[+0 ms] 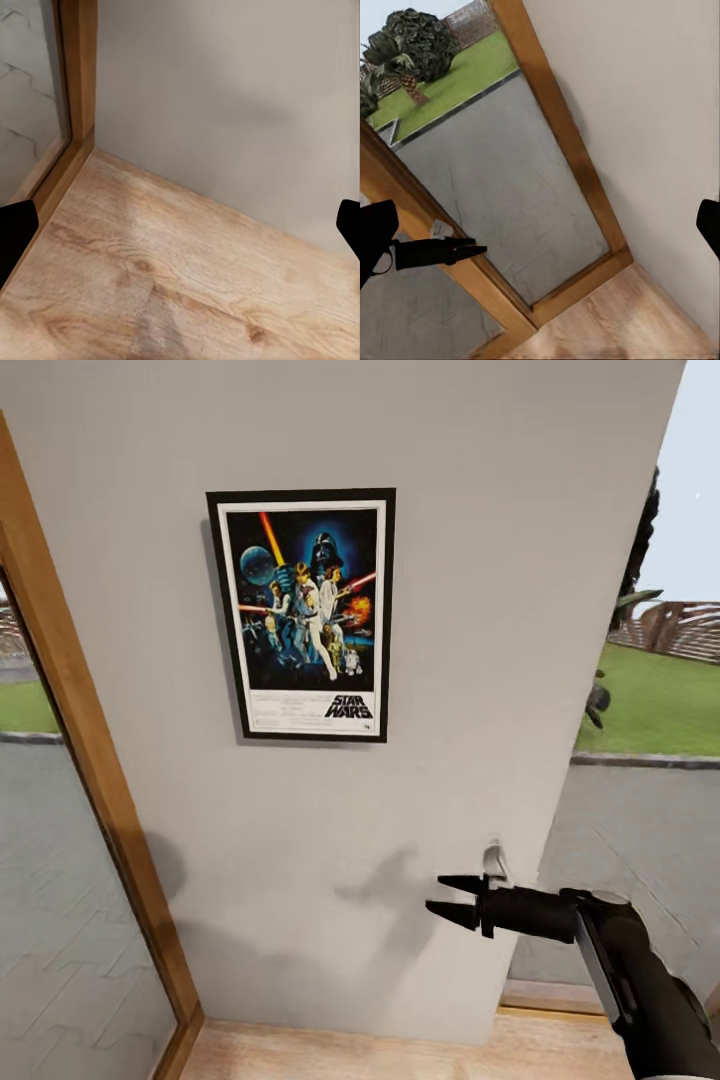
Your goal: Pick up the poster from the kitchen countertop and hang it on one of the wall nails in the kitchen.
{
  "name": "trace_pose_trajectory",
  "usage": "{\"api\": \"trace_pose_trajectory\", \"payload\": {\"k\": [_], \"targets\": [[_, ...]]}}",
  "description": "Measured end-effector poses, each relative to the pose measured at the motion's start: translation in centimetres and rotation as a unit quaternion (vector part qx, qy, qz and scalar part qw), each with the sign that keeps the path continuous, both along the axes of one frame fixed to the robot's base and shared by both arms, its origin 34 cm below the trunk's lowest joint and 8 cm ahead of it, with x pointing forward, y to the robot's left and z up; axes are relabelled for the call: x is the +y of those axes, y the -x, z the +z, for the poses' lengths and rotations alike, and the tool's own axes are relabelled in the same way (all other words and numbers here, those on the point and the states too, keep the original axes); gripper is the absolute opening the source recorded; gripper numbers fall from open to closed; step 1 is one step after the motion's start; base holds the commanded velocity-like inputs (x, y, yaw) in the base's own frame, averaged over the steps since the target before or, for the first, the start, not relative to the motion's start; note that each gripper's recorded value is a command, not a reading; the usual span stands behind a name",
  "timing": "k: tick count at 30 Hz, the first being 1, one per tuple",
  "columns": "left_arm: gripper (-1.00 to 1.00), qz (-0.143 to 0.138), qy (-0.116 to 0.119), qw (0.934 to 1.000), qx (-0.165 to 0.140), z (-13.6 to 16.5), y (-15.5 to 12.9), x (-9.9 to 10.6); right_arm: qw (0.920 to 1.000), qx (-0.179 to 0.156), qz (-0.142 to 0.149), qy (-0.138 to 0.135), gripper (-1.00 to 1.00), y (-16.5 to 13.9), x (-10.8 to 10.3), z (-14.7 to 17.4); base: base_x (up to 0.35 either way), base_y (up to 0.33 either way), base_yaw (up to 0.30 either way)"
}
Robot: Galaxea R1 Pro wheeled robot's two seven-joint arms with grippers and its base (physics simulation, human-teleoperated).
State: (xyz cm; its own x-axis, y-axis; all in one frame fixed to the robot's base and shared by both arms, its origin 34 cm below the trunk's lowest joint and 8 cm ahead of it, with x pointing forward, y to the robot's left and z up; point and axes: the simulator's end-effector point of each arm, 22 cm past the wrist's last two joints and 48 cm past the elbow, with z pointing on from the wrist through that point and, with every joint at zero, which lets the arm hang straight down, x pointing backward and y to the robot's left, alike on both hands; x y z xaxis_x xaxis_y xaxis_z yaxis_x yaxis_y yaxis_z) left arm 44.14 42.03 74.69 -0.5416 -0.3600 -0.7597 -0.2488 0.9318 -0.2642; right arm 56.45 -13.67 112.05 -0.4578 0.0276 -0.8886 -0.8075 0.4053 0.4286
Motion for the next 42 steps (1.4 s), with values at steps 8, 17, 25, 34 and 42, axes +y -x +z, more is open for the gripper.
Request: {"api": "trace_pose_trajectory", "payload": {"k": [8,17,25,34,42], "targets": [[1.00,-0.001,0.000,1.0000,-0.005,0.3,-0.3,-0.2,0.9943,0.092,-0.051,-0.019,1.00,4.6,-3.6,-13.1,0.000,0.000,0.000],[1.00,-0.002,0.000,0.9999,-0.012,0.8,-0.7,-0.4,0.9769,0.191,-0.096,-0.002,1.00,12.7,-8.2,-26.5,0.000,0.000,0.000],[1.00,-0.003,0.001,0.9998,-0.018,1.2,-1.0,-0.5,0.9455,0.251,-0.195,0.071,1.00,16.6,-11.8,-34.3,0.000,0.000,0.000],[1.00,-0.003,0.001,0.9997,-0.023,1.5,-1.3,-0.5,0.8484,0.297,-0.370,0.235,1.00,18.3,-19.9,-41.9,0.000,0.000,0.000],[1.00,-0.005,0.000,0.9997,-0.023,1.6,-1.3,-0.6,0.7626,0.304,-0.462,0.335,1.00,19.9,-24.3,-44.1,0.000,0.000,0.000]]}}
